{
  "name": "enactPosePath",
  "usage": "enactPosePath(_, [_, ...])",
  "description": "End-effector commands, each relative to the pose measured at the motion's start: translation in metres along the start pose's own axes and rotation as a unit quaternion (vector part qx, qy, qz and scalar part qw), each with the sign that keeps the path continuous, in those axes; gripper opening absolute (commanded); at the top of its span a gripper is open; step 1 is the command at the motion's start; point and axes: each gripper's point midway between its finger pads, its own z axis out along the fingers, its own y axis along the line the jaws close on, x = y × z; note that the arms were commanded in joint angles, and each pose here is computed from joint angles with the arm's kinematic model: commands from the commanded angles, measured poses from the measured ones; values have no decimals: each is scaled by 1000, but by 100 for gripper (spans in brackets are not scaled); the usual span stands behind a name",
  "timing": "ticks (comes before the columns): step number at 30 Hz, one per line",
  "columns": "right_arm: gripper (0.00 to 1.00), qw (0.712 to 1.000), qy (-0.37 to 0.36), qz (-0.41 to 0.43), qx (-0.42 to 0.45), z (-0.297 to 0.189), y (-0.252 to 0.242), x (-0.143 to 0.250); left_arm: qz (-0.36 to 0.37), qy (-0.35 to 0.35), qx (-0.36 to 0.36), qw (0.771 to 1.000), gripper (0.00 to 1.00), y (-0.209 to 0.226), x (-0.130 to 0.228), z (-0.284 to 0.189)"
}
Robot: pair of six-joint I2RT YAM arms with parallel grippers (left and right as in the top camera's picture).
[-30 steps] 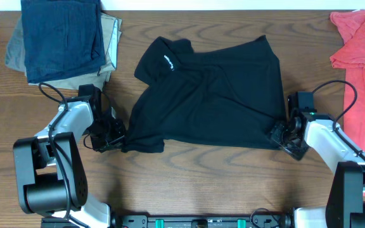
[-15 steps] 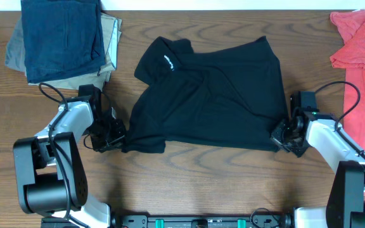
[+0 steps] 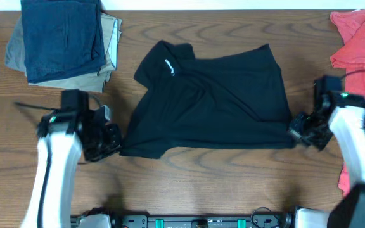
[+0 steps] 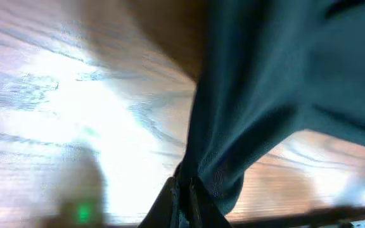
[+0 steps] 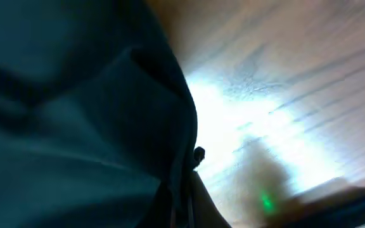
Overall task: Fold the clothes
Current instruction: 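Lift the shirt hem with both grippers and fling it upward away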
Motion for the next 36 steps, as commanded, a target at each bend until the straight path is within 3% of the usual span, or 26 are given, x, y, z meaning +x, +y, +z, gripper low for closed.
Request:
enactPosePath(1, [1, 994, -87, -49, -38, -65, 7, -17, 40, -97, 22, 994, 6, -25, -2, -60])
enactPosePath(6, [1, 977, -177, -89, -80, -157, 7, -8, 88, -228, 49, 969, 6, -60, 20, -163])
enactPosePath(12, [1, 952, -260, -116, -114, -250, -8, 25, 133, -367, 81, 917, 6, -96, 57, -277])
enactPosePath(17, [1, 926, -327, -130, -141, -308, -18, 46, 157, -455, 106, 870, 6, -115, 79, -337])
enactPosePath(21, [1, 909, -364, -129, -156, -333, -19, 48, 154, -480, 113, 856, 6, -120, 72, -351])
enactPosePath(25, [1, 912, -360, -128, -151, -332, -12, 36, 143, -452, 105, 874, 6, -122, 41, -340])
enactPosePath(30, [1, 916, -351, -127, -144, -323, 13, -7, 129, -403, 91, 901, 6, -128, -34, -314])
enactPosePath(36, [1, 897, -390, -123, -167, -319, 70, -98, 141, -433, 101, 885, 6, -148, -163, -297])
